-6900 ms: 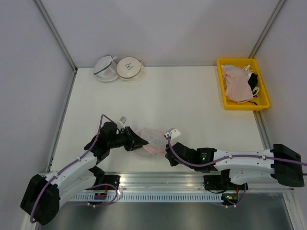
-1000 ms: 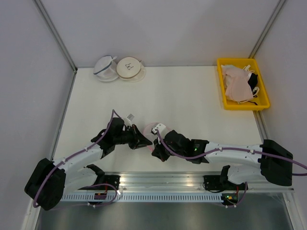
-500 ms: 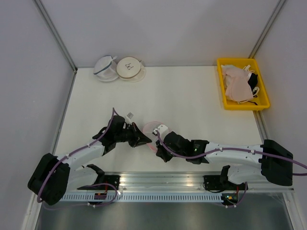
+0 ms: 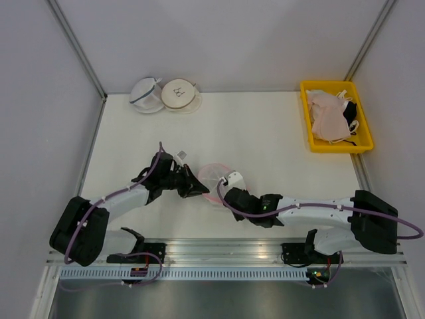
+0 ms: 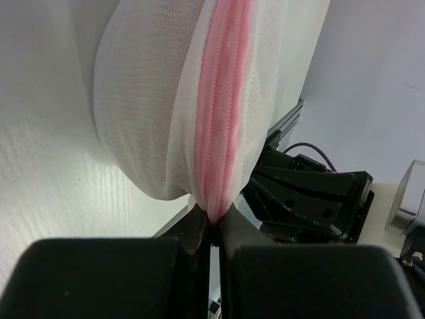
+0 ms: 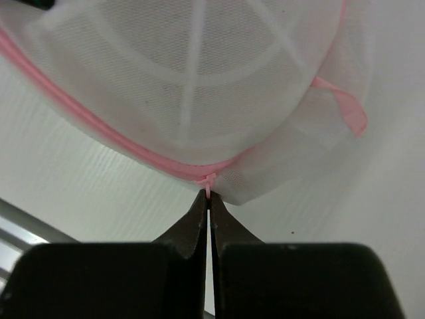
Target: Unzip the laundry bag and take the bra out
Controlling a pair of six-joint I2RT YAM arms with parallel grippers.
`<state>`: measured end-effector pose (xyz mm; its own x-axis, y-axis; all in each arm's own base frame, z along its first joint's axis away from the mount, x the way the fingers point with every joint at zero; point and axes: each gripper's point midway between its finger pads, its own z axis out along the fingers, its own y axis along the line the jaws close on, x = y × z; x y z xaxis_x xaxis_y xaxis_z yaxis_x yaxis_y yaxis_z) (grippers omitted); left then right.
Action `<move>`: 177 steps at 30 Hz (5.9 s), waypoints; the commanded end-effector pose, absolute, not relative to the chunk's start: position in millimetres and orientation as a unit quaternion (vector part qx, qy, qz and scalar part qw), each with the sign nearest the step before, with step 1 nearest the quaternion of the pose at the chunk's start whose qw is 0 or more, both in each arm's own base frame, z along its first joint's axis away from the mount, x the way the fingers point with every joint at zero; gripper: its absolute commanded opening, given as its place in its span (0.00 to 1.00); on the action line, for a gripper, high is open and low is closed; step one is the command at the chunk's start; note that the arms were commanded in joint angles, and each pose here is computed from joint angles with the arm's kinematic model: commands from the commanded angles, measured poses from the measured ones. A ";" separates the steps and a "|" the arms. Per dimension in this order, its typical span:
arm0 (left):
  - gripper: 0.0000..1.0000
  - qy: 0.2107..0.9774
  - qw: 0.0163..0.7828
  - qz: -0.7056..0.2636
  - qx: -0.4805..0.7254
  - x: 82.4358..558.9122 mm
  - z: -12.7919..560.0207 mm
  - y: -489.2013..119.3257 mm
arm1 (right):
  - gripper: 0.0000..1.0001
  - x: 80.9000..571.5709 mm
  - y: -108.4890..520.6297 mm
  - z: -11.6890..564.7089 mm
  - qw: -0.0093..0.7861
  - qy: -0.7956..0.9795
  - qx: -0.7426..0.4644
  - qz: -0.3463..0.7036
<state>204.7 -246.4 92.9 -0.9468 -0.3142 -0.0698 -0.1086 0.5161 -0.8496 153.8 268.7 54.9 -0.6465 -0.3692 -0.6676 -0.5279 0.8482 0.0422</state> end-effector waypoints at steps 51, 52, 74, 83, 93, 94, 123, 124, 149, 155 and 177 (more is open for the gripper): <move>1.00 0.816 0.170 -0.537 -0.131 168.8 170.8 -245.4 | 0.00 105.8 354.1 159.3 0.330 0.801 -0.355 0.351; 1.00 0.822 0.158 -0.530 -0.136 171.1 162.3 -247.8 | 0.01 104.7 354.4 158.9 0.329 0.801 -0.356 0.352; 0.22 0.827 0.156 -0.520 -0.144 184.0 134.3 -253.4 | 0.00 108.7 313.7 129.9 0.320 0.839 -0.342 0.275; 0.18 0.830 0.156 -0.515 -0.147 183.4 132.2 -251.5 | 0.00 113.2 293.9 122.8 0.322 0.855 -0.330 0.237; 0.17 0.826 0.165 -0.516 -0.154 185.9 136.5 -246.9 | 0.00 100.7 282.8 103.2 0.286 0.868 -0.335 0.230; 0.17 0.826 0.166 -0.515 -0.155 186.3 136.5 -246.4 | 0.00 98.3 281.6 101.9 0.280 0.868 -0.338 0.230; 0.99 0.826 0.208 -0.497 -0.168 168.4 151.6 -219.7 | 0.01 156.0 204.4 106.2 0.368 0.900 -0.233 -0.007; 0.99 0.824 0.214 -0.498 -0.165 166.8 154.0 -217.8 | 0.01 156.8 204.2 110.5 0.374 0.899 -0.228 -0.004; 0.99 0.838 0.264 -0.434 -0.198 139.7 146.4 -170.7 | 0.61 74.7 332.9 137.2 0.326 0.824 -0.419 0.198; 0.99 0.838 0.264 -0.434 -0.198 137.2 146.0 -169.2 | 0.47 83.8 338.3 127.0 0.345 0.826 -0.422 0.146; 0.99 0.836 0.264 -0.439 -0.197 135.1 149.0 -169.3 | 0.00 110.9 324.4 141.3 0.403 0.831 -0.374 0.084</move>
<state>133.6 -170.5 136.7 -0.7908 -0.5661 -0.2326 -0.1373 0.5344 -0.8340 104.6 315.9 97.4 -0.4040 -0.6611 -0.6322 -0.7215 0.6552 -0.2240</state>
